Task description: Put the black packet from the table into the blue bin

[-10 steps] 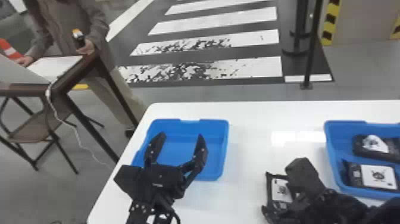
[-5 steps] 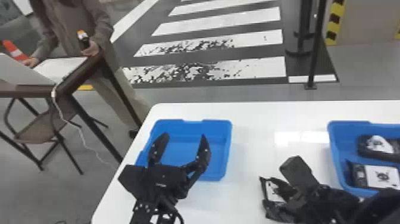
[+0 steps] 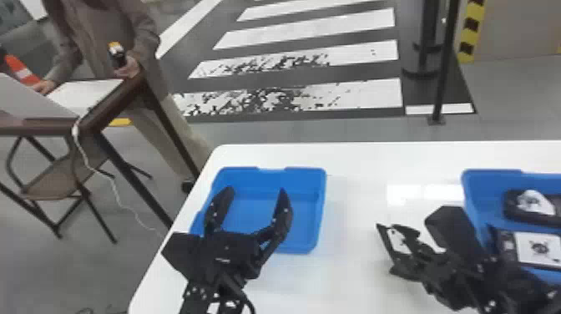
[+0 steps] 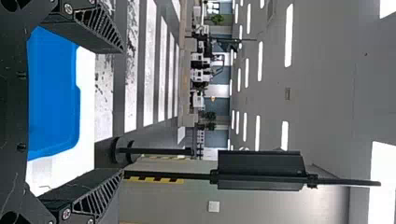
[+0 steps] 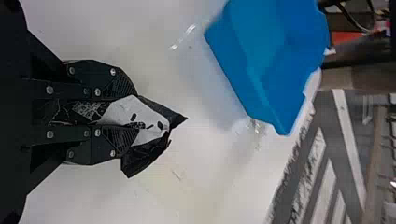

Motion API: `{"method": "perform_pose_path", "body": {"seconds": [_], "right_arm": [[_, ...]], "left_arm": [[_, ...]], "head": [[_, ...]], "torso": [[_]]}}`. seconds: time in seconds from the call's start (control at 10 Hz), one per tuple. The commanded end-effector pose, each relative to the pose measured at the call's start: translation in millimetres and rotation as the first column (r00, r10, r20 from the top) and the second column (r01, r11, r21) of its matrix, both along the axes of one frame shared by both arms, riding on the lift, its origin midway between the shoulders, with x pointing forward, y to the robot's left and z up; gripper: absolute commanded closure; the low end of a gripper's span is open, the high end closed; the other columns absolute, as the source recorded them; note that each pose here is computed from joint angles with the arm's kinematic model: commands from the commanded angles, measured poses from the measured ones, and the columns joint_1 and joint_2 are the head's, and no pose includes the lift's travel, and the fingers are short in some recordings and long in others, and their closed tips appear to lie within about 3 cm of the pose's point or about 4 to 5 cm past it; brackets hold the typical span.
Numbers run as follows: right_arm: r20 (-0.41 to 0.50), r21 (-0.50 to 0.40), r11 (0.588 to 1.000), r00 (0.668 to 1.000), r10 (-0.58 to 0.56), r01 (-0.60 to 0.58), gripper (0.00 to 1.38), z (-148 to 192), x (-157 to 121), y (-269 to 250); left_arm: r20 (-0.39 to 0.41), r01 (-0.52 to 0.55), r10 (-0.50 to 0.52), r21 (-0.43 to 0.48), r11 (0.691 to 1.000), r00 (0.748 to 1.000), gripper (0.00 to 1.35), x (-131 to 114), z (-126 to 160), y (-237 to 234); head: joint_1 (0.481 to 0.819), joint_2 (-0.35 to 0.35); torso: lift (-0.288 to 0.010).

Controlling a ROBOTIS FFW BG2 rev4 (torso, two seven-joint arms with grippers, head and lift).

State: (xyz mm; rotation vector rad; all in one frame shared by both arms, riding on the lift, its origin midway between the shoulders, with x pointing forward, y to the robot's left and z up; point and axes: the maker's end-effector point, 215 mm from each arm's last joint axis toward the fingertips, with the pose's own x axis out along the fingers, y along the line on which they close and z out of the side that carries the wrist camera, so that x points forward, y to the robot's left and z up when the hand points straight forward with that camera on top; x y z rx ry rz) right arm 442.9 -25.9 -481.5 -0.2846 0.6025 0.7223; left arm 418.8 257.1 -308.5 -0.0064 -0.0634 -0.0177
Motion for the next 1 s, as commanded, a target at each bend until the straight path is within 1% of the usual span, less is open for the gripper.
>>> {"method": "perform_pose_path", "body": {"seconds": [0.0, 0.1, 0.2, 0.3, 0.4, 0.5, 0.6, 0.7, 0.8, 0.9], "right_arm": [[0.126, 0.066, 0.993, 0.986, -0.107, 0.100, 1.12, 45, 20, -33], [0.203, 0.107, 0.982, 0.963, -0.175, 0.155, 1.12, 76, 31, -56], [0.277, 0.137, 0.960, 0.921, -0.275, 0.246, 1.12, 108, 41, -95], [0.318, 0.129, 0.928, 0.871, -0.374, 0.351, 1.12, 120, 47, -143], [0.334, 0.090, 0.885, 0.823, -0.459, 0.457, 1.12, 117, 52, -198], [0.321, 0.042, 0.842, 0.791, -0.521, 0.537, 1.12, 106, 53, -243], [0.286, 0.002, 0.823, 0.788, -0.545, 0.568, 1.11, 90, 55, -263], [0.250, -0.036, 0.822, 0.802, -0.543, 0.568, 0.94, 75, 63, -272], [0.235, -0.050, 0.828, 0.812, -0.534, 0.559, 0.48, 69, 68, -274], [0.266, -0.029, 0.839, 0.814, -0.517, 0.543, 0.06, 78, 71, -268]], "left_arm": [[0.002, -0.002, 0.002, 0.000, 1.000, 1.000, 0.12, -1, 0, 1], [0.002, -0.004, 0.004, 0.001, 1.000, 1.000, 0.12, -2, 0, 2], [0.002, -0.006, 0.006, 0.001, 1.000, 1.000, 0.12, -2, 0, 3], [0.004, -0.006, 0.006, 0.001, 1.000, 1.000, 0.12, -2, 1, 3], [0.005, -0.008, 0.008, 0.002, 1.000, 1.000, 0.12, -3, 1, 4], [0.005, -0.008, 0.008, 0.000, 1.000, 1.000, 0.12, -3, 1, 5], [0.007, -0.008, 0.008, 0.000, 1.000, 1.000, 0.12, -3, 2, 5], [0.007, -0.008, 0.008, 0.000, 1.000, 1.000, 0.12, -3, 2, 5], [0.007, -0.005, 0.005, -0.002, 1.000, 1.000, 0.12, -3, 1, 3], [0.007, -0.007, 0.007, -0.001, 1.000, 1.000, 0.12, -3, 1, 4]], "head": [[0.695, 0.301], [0.695, 0.281], [0.695, 0.245], [0.695, 0.205], [0.695, 0.145], [0.695, 0.115], [0.695, 0.042], [0.695, -0.007], [0.695, -0.031], [0.695, -0.037]], "torso": [[-0.110], [-0.110], [-0.110], [-0.110], [-0.110], [-0.110], [-0.110], [-0.110], [-0.110], [-0.110]]}}
